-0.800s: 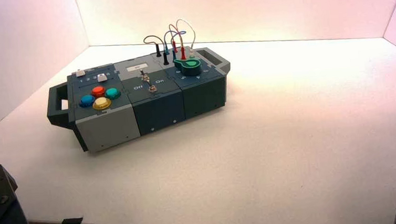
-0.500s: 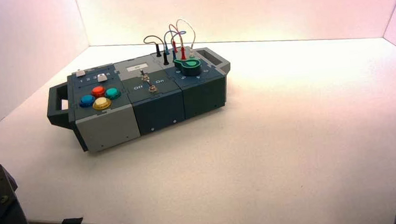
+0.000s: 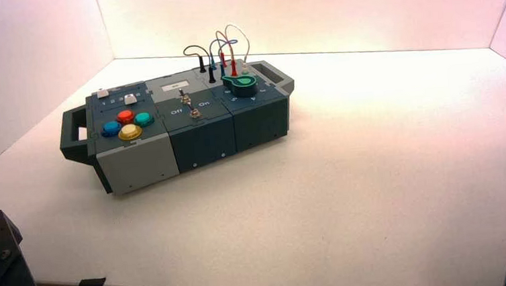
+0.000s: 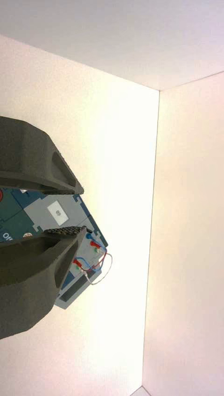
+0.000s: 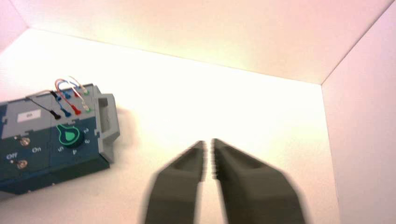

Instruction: Close right gripper.

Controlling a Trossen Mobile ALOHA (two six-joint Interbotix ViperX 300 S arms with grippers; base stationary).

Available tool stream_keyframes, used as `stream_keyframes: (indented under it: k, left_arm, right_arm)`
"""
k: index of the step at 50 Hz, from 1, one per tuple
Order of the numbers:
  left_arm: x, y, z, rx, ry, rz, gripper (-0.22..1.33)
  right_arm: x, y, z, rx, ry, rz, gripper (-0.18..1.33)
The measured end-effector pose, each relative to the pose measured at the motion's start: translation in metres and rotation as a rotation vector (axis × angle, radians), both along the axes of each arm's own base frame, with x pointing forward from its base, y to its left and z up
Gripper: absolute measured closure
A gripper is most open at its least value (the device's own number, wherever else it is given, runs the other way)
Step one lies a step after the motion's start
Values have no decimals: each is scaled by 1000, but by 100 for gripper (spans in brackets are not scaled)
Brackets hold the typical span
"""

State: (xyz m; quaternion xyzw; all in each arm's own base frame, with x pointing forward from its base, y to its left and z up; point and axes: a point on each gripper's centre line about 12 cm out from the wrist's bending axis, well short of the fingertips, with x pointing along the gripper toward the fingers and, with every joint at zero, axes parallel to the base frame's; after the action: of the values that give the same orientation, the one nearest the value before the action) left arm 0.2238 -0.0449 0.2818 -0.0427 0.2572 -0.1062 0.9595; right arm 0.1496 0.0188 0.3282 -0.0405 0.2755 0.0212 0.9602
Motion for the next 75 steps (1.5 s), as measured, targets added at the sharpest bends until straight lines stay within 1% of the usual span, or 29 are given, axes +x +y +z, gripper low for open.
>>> stream_keyframes:
  k: [3, 31, 75]
  left_arm:
    - [0, 0, 0, 0, 2, 0, 32]
    - [5, -1, -8, 5, 33, 0, 32]
    - [5, -2, -8, 2, 34, -3, 32]
  right_arm:
    - [-1, -1, -1, -6, 0, 0, 128]
    - [-1, -1, -4, -9, 8, 0, 129]
    - [0, -1, -5, -16, 15, 0, 129]
